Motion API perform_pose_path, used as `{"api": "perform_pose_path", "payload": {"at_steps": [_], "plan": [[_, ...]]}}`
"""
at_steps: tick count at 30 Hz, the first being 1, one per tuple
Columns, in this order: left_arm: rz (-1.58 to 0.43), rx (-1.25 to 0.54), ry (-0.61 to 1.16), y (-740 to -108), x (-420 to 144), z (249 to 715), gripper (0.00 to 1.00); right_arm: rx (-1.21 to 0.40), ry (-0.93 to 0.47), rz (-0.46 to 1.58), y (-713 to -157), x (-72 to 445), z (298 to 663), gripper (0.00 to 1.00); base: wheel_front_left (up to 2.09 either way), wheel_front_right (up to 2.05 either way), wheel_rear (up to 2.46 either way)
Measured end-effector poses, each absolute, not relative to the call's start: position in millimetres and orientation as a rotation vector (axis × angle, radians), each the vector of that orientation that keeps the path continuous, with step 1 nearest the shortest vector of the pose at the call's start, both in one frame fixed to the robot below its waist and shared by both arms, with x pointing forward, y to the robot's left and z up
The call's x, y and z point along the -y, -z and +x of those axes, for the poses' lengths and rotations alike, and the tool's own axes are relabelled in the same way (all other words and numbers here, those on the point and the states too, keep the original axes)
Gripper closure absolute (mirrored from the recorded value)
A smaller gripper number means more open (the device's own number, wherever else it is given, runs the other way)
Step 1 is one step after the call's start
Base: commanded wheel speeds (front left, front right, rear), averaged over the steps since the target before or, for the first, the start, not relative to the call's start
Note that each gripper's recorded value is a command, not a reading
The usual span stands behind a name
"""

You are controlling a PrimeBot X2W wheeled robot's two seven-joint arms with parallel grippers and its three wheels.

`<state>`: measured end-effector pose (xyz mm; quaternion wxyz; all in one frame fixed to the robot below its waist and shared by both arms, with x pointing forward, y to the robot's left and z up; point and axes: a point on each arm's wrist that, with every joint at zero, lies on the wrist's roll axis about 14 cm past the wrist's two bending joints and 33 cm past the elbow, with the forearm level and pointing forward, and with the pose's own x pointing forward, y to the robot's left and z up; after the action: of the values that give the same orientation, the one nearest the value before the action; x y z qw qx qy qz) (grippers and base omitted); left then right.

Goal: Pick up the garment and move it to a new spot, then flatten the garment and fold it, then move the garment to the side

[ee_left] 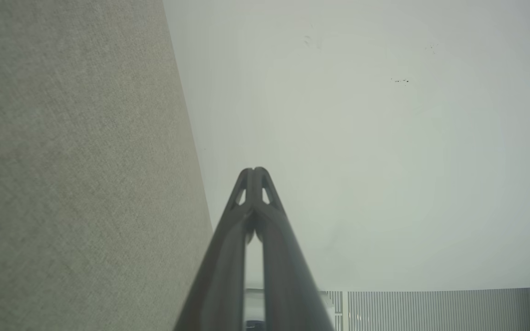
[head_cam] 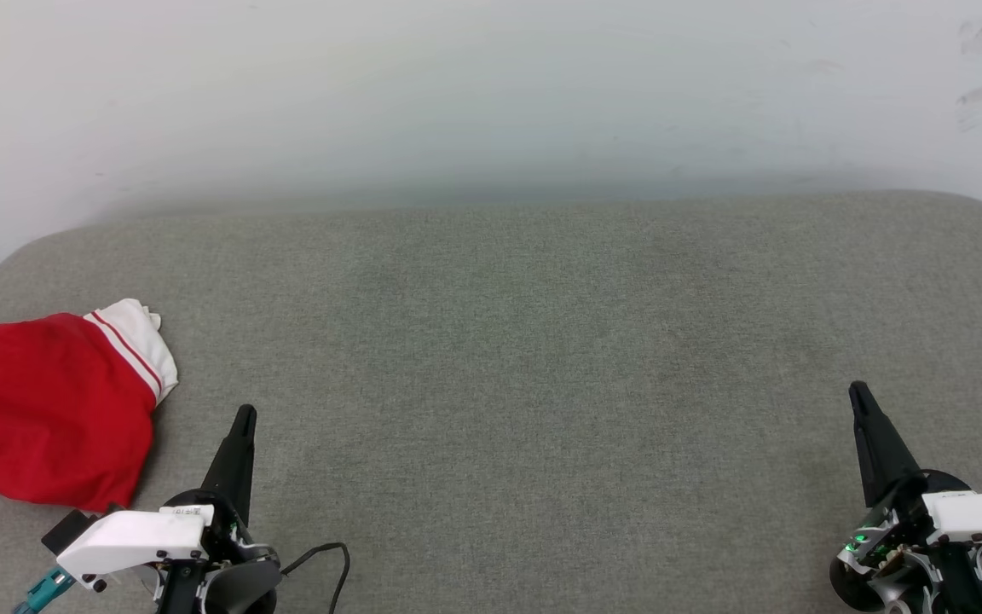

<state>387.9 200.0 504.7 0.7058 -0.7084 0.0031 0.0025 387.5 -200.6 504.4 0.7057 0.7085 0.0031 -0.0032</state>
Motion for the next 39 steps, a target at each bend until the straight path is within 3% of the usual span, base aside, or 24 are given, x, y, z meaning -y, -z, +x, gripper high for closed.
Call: {"api": "perform_pose_path", "payload": {"at_steps": [16, 17, 27, 39], "plan": [[-1.574, -0.007, -0.006, -505, -200, 388, 1.0, -0.007, 0.007, 1.575, -504, 201, 388, 1.0, 0.0, 0.0, 0.0], [-1.574, -0.007, -0.006, -505, -200, 388, 0.0, -0.007, 0.007, 1.575, -504, 201, 388, 0.0, 0.0, 0.0, 0.0], [-1.573, -0.046, -0.079, -480, -200, 375, 0.0, -0.054, 0.1, 1.56, -475, 205, 373, 0.0, 0.0, 0.0, 0.0], [-1.367, 0.006, -0.105, -495, -213, 378, 0.0, 0.01, 0.105, 1.362, -490, 216, 373, 0.0, 0.0, 0.0, 0.0]]}}
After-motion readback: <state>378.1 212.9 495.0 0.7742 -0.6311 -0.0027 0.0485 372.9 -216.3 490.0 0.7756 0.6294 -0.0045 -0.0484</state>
